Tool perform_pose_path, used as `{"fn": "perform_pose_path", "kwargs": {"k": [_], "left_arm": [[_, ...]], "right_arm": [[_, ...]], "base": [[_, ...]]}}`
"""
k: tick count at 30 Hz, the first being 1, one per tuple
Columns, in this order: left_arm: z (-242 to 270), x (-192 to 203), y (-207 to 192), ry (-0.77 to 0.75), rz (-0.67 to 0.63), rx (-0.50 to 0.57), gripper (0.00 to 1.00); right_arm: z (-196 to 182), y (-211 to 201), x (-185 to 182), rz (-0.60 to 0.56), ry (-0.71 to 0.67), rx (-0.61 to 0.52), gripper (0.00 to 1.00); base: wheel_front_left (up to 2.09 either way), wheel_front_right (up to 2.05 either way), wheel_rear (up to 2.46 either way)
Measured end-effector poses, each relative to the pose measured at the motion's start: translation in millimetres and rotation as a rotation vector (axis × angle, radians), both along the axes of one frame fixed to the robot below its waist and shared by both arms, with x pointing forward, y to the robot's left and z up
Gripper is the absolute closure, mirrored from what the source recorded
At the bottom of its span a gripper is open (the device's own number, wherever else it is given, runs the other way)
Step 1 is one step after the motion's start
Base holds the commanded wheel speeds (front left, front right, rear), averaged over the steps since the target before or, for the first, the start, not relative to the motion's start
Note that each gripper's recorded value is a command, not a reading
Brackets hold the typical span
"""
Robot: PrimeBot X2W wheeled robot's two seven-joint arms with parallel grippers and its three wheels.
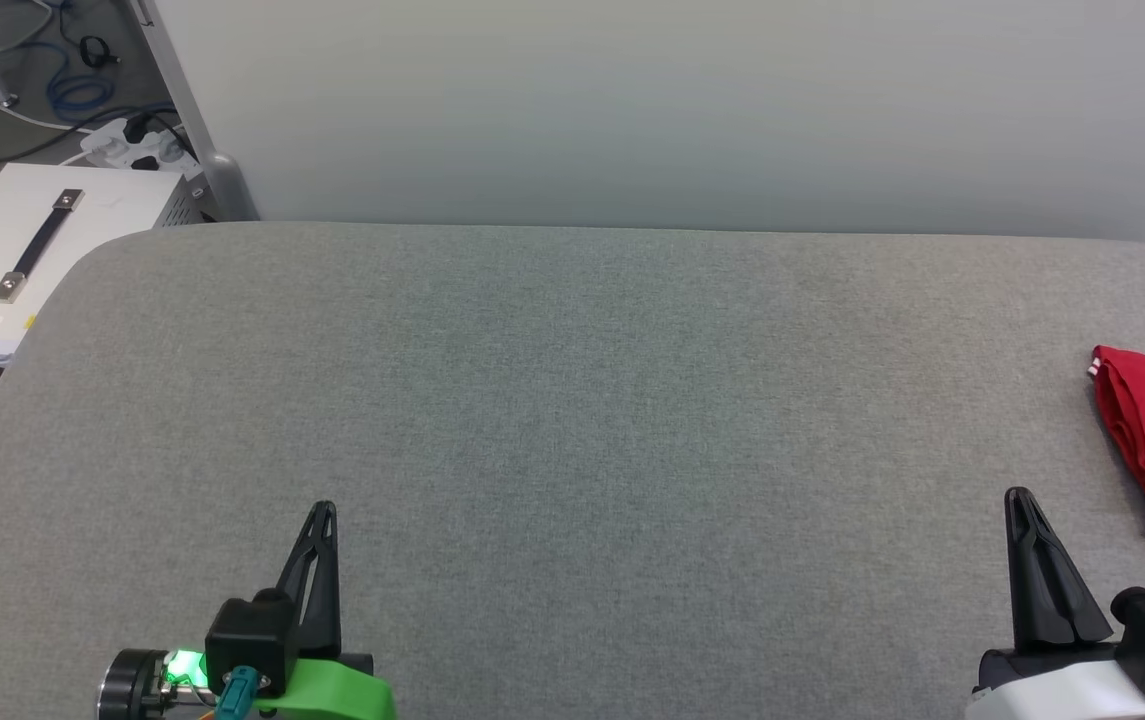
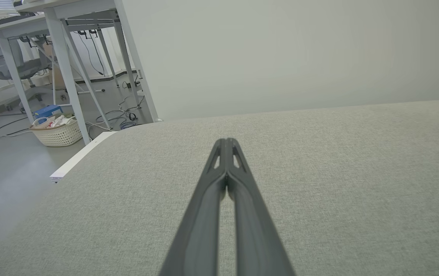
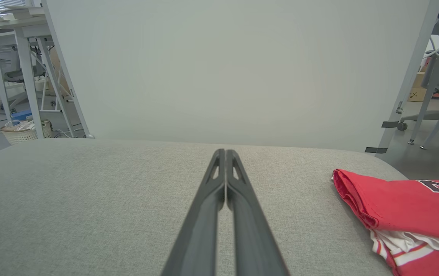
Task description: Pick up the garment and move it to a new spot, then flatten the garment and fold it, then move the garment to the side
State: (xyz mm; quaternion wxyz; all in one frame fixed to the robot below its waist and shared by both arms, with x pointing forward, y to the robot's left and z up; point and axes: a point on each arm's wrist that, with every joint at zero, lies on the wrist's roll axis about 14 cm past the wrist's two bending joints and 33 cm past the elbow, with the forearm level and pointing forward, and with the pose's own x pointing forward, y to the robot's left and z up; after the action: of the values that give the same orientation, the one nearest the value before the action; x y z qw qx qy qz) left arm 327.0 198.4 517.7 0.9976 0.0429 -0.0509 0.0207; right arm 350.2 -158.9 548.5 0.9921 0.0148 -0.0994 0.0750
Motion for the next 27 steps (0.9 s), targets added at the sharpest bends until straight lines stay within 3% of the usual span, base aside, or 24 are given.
{"fn": "perform_pose_path", "kwargs": {"k": [27], "left_arm": [[-1.9, 8.3, -4.1, 0.035, -0.006, -0.018, 1.00]], "right_arm": [[-8.0, -0.9, 3.8, -0.006, 0.055, -0.017, 1.00]], "base": [[0.00, 0.00, 0.00]]}}
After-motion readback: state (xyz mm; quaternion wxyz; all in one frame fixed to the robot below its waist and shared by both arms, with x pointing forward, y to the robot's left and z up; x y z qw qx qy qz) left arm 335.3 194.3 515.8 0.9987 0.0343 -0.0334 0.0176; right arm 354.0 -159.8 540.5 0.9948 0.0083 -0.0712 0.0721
